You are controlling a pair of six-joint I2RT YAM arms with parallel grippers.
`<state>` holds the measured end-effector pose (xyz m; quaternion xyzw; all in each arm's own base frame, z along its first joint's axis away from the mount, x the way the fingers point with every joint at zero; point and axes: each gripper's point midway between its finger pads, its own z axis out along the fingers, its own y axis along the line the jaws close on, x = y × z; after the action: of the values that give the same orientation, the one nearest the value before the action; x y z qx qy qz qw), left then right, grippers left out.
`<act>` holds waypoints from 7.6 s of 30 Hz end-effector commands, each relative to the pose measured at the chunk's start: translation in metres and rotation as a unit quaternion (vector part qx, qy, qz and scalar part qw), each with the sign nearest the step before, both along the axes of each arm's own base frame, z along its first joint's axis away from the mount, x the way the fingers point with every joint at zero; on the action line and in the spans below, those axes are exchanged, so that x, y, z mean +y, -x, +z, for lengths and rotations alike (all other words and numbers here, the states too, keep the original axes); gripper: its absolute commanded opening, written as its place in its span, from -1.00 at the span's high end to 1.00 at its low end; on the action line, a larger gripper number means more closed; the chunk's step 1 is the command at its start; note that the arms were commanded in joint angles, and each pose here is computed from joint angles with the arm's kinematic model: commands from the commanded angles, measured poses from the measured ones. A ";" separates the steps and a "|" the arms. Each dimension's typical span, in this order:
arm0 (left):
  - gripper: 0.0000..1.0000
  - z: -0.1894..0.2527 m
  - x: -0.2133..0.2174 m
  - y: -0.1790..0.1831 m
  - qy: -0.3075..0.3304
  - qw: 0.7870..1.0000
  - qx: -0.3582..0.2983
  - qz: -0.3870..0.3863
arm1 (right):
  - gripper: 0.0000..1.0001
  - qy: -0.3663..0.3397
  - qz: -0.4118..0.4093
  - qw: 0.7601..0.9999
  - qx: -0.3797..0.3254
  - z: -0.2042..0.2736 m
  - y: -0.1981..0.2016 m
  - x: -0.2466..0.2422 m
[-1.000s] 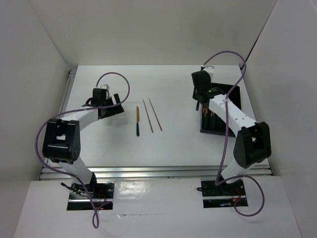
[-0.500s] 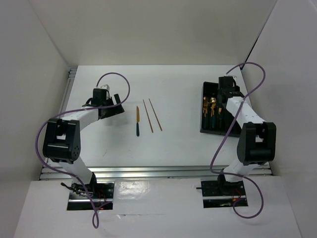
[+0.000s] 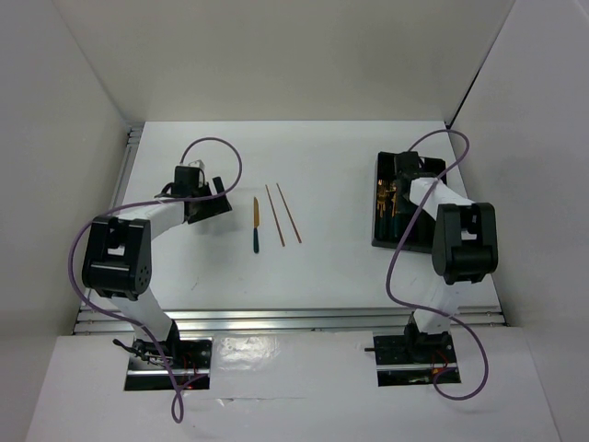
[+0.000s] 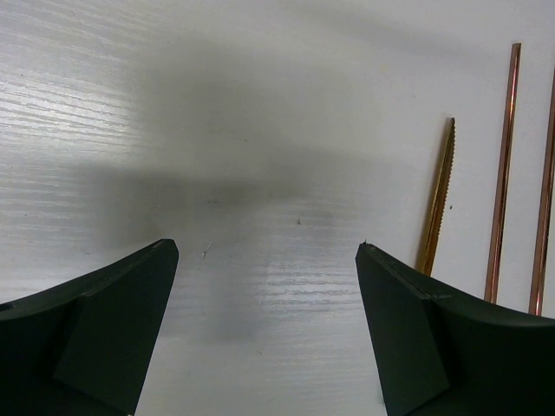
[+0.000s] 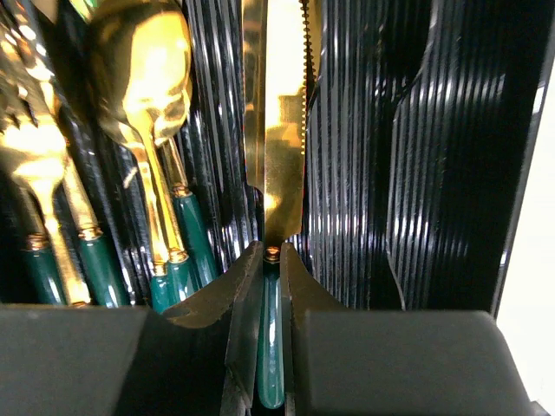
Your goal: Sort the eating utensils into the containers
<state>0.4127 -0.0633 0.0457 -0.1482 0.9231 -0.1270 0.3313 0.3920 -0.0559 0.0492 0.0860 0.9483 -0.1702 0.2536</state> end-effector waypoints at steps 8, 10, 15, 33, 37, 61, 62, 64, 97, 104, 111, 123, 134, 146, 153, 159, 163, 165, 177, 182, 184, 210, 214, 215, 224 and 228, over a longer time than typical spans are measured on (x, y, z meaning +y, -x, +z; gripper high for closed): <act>-0.98 0.009 -0.002 -0.016 0.007 1.000 -0.017 -0.002 | 0.41 0.007 -0.009 1.000 -0.007 0.010 -0.008 -0.003; -0.98 0.009 -0.002 -0.016 0.007 1.000 -0.017 -0.002 | 0.30 -0.001 -0.009 1.000 -0.013 0.015 -0.010 0.000; -0.98 0.009 -0.002 -0.016 0.007 1.000 -0.017 -0.002 | 0.16 -0.048 0.019 0.997 -0.057 0.043 -0.027 0.018; -0.98 0.013 0.011 -0.012 -0.011 0.999 -0.019 0.037 | -0.04 -0.269 0.218 0.926 -0.149 0.106 0.000 0.361; -0.98 0.020 0.027 -0.008 -0.014 0.996 -0.025 0.084 | -0.04 -0.215 0.225 0.942 -0.123 0.082 0.019 0.402; -0.98 0.030 0.076 0.014 -0.008 0.982 -0.030 0.186 | 0.09 -0.225 0.274 0.933 -0.058 0.009 0.054 0.476; -0.98 0.032 0.075 0.011 -0.007 0.983 -0.036 0.180 | 0.09 -0.225 0.274 0.933 -0.058 0.009 0.054 0.476; -0.98 0.029 0.073 0.014 -0.004 0.984 -0.031 0.177 | 0.11 -0.221 0.274 0.935 -0.053 0.000 0.053 0.477; -0.98 0.032 0.069 0.011 0.001 0.986 -0.039 0.160 | 1.00 -0.156 0.227 0.943 -0.190 0.113 -0.001 0.367; -0.98 0.033 0.066 0.009 0.008 0.987 -0.043 0.153 | 1.00 -0.125 0.145 0.962 -0.192 0.118 -0.026 0.221; -0.98 0.028 0.063 0.008 0.014 0.988 -0.038 0.147 | 0.99 -0.022 0.081 0.986 -0.145 0.095 -0.030 0.109; -0.98 0.023 0.058 0.007 0.021 0.990 -0.032 0.134 | 0.86 -0.044 0.058 0.991 -0.116 0.086 -0.004 0.044; -0.98 0.020 0.052 0.004 0.033 0.991 -0.030 0.123 | 0.83 0.002 -0.004 0.998 -0.059 0.053 0.008 0.004; -0.98 0.017 0.051 0.005 0.036 0.992 -0.026 0.120 | 0.78 -0.010 -0.001 1.000 -0.018 0.018 0.011 0.004; -0.98 0.017 0.051 0.005 0.036 0.992 -0.026 0.120 | 0.76 -0.014 0.001 1.000 -0.004 0.008 0.015 0.006; -0.98 0.017 0.051 0.005 0.036 0.992 -0.026 0.120 | 0.44 -0.024 -0.010 1.000 0.010 -0.001 0.015 0.009; -0.98 0.021 0.051 0.004 0.036 0.992 -0.030 0.120 | 0.18 -0.049 0.004 0.999 -0.021 0.019 0.011 0.018; -0.98 0.021 0.051 0.004 0.036 0.992 -0.030 0.120 | 0.11 -0.062 0.008 0.997 -0.052 0.036 0.003 0.022; -0.98 0.017 0.049 0.005 0.037 0.993 -0.025 0.112 | -0.04 -0.224 0.250 0.910 -0.242 0.173 -0.018 0.201; -0.98 0.019 0.049 0.003 0.034 0.993 -0.031 0.109 | 0.08 -0.232 0.299 0.903 -0.206 0.146 -0.013 0.288; -0.98 0.019 0.049 0.003 0.034 0.993 -0.031 0.109 | 0.08 -0.232 0.314 0.902 -0.185 0.130 -0.006 0.305; -0.98 0.017 0.049 0.002 0.034 0.993 -0.027 0.109 | 0.05 -0.131 0.352 0.921 -0.101 0.021 -0.012 0.375; -0.98 0.017 0.049 0.002 0.034 0.993 -0.027 0.109 | 0.05 -0.137 0.345 0.925 -0.088 0.010 -0.018 0.365; -0.98 0.017 0.049 0.002 0.034 0.993 -0.027 0.109 | 0.05 -0.140 0.347 0.924 -0.082 0.005 -0.017 0.366; -0.98 0.021 0.050 -0.001 0.034 0.993 -0.031 0.109 | 0.14 -0.140 0.340 0.928 -0.067 -0.010 -0.021 0.365; -0.98 0.021 0.050 -0.001 0.034 0.993 -0.031 0.109 | 0.16 -0.152 0.343 0.925 -0.062 -0.013 -0.022 0.366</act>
<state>0.4025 -0.0152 0.0571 -0.2634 0.8910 -0.1212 0.3493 0.3999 0.3017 0.0221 -0.2016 0.9232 0.0624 0.3213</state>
